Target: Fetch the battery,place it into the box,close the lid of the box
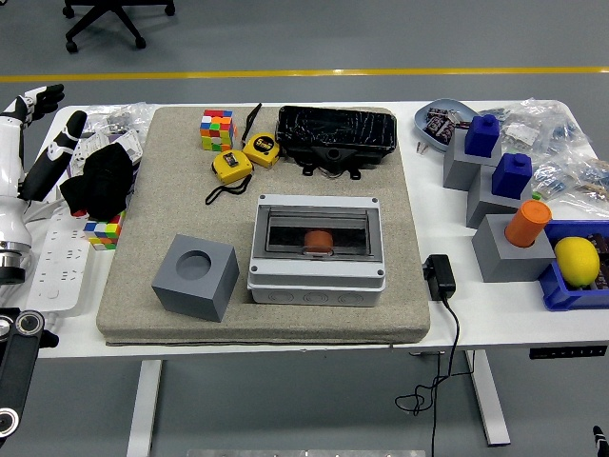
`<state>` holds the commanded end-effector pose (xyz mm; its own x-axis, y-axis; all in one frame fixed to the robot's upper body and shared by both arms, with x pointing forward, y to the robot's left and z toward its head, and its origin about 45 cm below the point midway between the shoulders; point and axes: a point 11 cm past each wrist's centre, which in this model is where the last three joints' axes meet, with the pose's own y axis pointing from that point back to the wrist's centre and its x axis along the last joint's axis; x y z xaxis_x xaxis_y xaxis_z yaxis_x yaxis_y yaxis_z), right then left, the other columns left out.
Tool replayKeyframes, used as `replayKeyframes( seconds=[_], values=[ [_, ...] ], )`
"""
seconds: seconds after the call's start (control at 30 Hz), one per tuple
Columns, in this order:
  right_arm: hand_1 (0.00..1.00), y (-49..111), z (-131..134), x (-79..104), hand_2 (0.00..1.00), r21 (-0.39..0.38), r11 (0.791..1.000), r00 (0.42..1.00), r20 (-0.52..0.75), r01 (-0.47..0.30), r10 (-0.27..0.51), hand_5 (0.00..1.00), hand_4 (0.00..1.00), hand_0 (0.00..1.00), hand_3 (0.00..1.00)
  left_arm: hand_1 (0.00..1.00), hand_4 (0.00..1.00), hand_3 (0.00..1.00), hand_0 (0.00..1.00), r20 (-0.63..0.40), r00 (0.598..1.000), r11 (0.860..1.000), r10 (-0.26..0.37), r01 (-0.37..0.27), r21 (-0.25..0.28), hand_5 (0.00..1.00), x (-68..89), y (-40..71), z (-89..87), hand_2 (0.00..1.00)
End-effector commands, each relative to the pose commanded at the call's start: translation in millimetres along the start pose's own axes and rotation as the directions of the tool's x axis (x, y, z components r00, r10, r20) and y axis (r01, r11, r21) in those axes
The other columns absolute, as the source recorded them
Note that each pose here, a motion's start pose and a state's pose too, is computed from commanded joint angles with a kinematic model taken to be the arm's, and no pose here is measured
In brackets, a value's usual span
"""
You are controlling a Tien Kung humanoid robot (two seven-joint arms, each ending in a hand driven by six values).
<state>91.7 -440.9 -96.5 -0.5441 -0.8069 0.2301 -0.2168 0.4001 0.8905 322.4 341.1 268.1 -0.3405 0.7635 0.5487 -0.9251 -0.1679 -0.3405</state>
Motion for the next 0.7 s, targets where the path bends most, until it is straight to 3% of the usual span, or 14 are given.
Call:
replayKeyframes(
  seconds=[0.7],
  values=[
    [0.826, 0.0, -1.0, -2.1, 0.789, 0.001, 1.0, 1.0, 0.003, 0.003, -0.003, 0.998, 0.998, 0.883, 0.805, 0.755, 0.998, 0.756, 0.76, 0.005, 1.0, 1.0, -0.001, 0.001, -0.003, 0.998, -0.3, -0.7, 0.3, 0.769]
  ],
)
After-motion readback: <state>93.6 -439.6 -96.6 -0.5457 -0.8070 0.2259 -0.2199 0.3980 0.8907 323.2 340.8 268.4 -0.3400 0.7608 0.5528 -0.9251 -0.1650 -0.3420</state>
